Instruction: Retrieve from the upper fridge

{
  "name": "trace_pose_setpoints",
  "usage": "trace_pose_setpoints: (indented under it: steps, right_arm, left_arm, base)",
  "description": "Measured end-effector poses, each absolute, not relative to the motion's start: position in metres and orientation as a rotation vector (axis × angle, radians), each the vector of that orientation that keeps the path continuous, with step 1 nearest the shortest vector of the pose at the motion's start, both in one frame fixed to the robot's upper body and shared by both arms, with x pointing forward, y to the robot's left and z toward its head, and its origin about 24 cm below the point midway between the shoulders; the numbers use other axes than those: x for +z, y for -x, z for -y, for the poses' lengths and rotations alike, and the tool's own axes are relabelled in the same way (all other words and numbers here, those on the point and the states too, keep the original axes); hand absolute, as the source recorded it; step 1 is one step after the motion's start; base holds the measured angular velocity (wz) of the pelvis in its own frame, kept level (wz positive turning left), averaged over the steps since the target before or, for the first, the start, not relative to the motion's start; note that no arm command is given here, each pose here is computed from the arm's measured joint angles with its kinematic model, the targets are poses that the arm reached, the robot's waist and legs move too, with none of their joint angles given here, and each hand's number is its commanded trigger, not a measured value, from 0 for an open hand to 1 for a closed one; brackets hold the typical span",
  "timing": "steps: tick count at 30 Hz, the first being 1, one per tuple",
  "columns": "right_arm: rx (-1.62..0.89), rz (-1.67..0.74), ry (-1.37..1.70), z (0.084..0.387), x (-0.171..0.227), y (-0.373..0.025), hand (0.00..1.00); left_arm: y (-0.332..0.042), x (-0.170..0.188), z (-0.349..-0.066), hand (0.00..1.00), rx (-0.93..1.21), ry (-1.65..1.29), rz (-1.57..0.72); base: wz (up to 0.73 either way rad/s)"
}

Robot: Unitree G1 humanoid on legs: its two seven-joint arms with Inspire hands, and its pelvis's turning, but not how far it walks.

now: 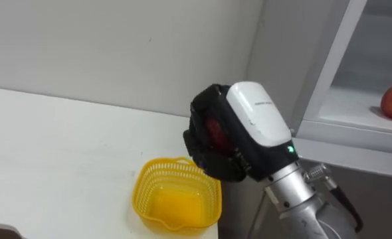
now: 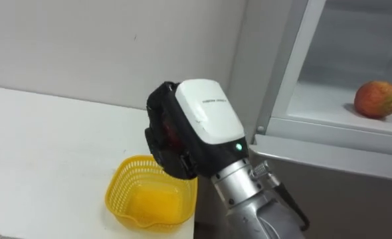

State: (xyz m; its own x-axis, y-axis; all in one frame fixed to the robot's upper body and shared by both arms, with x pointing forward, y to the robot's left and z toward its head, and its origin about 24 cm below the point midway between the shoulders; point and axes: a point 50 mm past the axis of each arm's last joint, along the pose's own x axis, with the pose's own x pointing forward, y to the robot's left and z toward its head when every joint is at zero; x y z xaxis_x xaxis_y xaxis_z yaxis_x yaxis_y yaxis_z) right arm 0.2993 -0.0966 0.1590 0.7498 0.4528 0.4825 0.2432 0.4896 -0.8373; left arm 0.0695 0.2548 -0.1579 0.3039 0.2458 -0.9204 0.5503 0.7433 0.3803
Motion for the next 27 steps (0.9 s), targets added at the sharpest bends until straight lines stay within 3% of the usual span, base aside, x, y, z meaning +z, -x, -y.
trace_pose_setpoints:
  steps: [12, 27]
  right_arm:
    - [0.233, 0.547, 1.138, 0.101, 0.112, -0.313, 1.00]
    - [0.231, 0.439, 1.164, 0.109, 0.096, -0.324, 1.00]
  left_arm:
    - [-0.071, -0.158, -0.253, 0.00, -0.232, -0.745, -1.275]
    - [-0.074, -0.158, -0.252, 0.00, -0.244, -0.739, -1.288]
  base:
    - [0.09]
    - [0.03]
